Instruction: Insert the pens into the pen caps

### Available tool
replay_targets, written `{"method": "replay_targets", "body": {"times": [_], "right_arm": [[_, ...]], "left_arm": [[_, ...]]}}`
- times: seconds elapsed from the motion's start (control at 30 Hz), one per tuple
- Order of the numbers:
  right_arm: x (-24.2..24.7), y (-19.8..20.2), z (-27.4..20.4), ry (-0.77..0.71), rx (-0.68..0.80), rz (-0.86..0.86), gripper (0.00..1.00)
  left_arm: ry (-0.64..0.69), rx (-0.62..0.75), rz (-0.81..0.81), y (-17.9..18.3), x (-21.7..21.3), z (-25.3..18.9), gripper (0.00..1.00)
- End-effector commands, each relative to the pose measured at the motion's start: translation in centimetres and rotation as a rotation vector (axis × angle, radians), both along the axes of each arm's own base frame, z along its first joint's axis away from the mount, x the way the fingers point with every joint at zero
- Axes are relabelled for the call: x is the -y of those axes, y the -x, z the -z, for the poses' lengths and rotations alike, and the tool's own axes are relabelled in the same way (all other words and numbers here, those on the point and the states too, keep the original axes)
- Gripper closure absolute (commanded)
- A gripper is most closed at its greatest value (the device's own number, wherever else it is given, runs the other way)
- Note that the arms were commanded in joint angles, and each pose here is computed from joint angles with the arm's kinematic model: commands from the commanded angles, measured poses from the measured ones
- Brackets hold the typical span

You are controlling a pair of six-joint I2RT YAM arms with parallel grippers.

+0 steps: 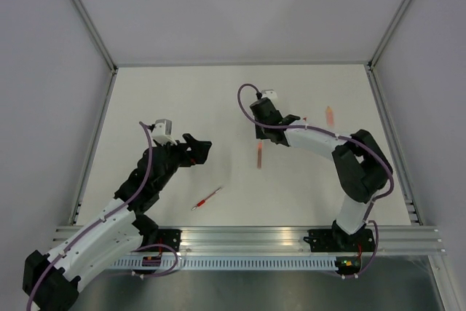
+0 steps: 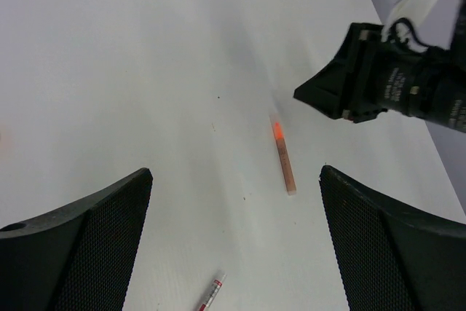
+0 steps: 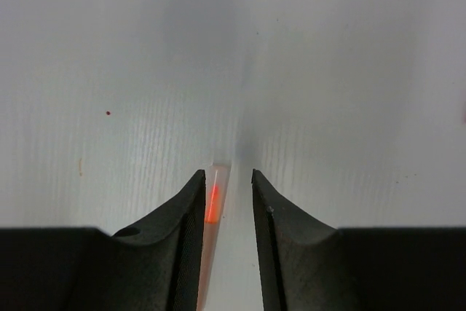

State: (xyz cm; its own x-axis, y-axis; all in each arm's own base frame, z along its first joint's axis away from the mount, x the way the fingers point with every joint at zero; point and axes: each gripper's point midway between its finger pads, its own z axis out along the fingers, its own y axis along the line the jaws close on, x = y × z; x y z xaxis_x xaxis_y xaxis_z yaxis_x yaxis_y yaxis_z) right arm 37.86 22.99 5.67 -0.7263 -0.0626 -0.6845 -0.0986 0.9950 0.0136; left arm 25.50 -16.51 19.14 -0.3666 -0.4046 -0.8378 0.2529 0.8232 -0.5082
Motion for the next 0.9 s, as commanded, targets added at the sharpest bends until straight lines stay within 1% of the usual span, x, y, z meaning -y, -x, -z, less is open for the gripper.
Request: {"method": "replay_targets", "body": {"times": [0.0,0.07,0.13,0.17,0.2,0.23,0.3,0.33,0.37,0.43,0.5,0.53,0.57,0.6,0.63,0.67,0.7,0.73,0.77,0.8,0.87], "right_arm": [[0.5,0.3,-5.6,-0.057,0.1,-0.018,0.63],[0.3,1.3,-6.9,-0.111,0.109,-0.044,0.63],[-0.6,3.3,-6.1,-0.192,0.064,-0.097,0.63],[-0.8,4.1,-7.0,-0.239,0.076,-0.117,0.63],[-1.2,5.3,-6.2,-0.283,0.053,-0.15,0.62],[-1.6,6.0,-7.4,-0.339,0.07,-0.163,0.62],[-2.1,7.6,-7.1,-0.411,0.061,-0.209,0.62],[-2.4,8.3,-8.3,-0.457,0.081,-0.231,0.62],[-2.4,8.8,-7.9,-0.477,0.086,-0.243,0.62],[-2.7,9.7,-9.2,-0.549,0.115,-0.264,0.61],[-3.0,10.6,-9.1,-0.6,0.128,-0.296,0.6],[-3.1,11.1,-9.6,-0.624,0.139,-0.313,0.6],[-2.9,11.2,-9.4,-0.622,0.141,-0.311,0.6],[-2.8,11.2,-9.5,-0.615,0.148,-0.307,0.6],[-2.6,11.1,-9.8,-0.61,0.157,-0.301,0.6],[-2.4,11.0,-10.0,-0.605,0.167,-0.296,0.6],[-2.4,11.1,-10.2,-0.61,0.173,-0.296,0.6],[-2.3,11.2,-10.7,-0.618,0.187,-0.303,0.6],[-2.3,11.3,-10.6,-0.621,0.188,-0.304,0.6],[-2.2,11.5,-11.0,-0.628,0.198,-0.308,0.6],[-2.1,11.6,-11.3,-0.63,0.201,-0.309,0.6]], "left_arm": [[-0.017,-0.002,-0.034,-0.6,-0.4,0.0,0.0],[-0.02,-0.025,-0.048,-0.8,-0.5,0.5,0.0],[-0.036,-0.062,-0.096,-1.3,-1.1,1.3,0.0],[-0.032,-0.094,-0.149,-1.8,-1.8,1.7,0.0],[-0.034,-0.129,-0.188,-2.1,-2.4,2.2,0.0],[-0.021,-0.22,-0.268,-2.6,-3.7,3.4,0.0],[0.017,-0.312,-0.334,-3.1,-4.7,4.6,0.01],[0.085,-0.358,-0.376,-3.5,-5.0,4.7,0.02],[0.1,-0.441,-0.42,-3.6,-6.0,6.3,0.02],[0.186,-0.498,-0.476,-4.4,-6.6,6.5,0.05],[0.184,-0.548,-0.513,-4.7,-7.0,7.2,0.07],[0.213,-0.535,-0.587,-5.7,-8.0,6.1,0.07],[0.23,-0.565,-0.659,-5.7,-8.8,6.3,0.08],[0.208,-0.683,-0.763,-3.8,-10.0,8.3,0.08],[0.323,-0.713,-0.872,-4.1,-10.5,8.0,0.08],[0.354,-0.75,-0.913,-3.7,-10.6,8.3,0.08],[0.356,-0.802,-0.95,-3.1,-10.7,9.1,0.09],[0.399,-0.798,-0.961,-3.8,-10.4,8.3,0.09],[0.415,-0.805,-0.966,-4.1,-10.2,8.1,0.1],[0.438,-0.835,-1.009,-4.3,-10.1,7.9,0.1],[0.437,-0.866,-1.08,-4.3,-10.5,8.0,0.1]]}}
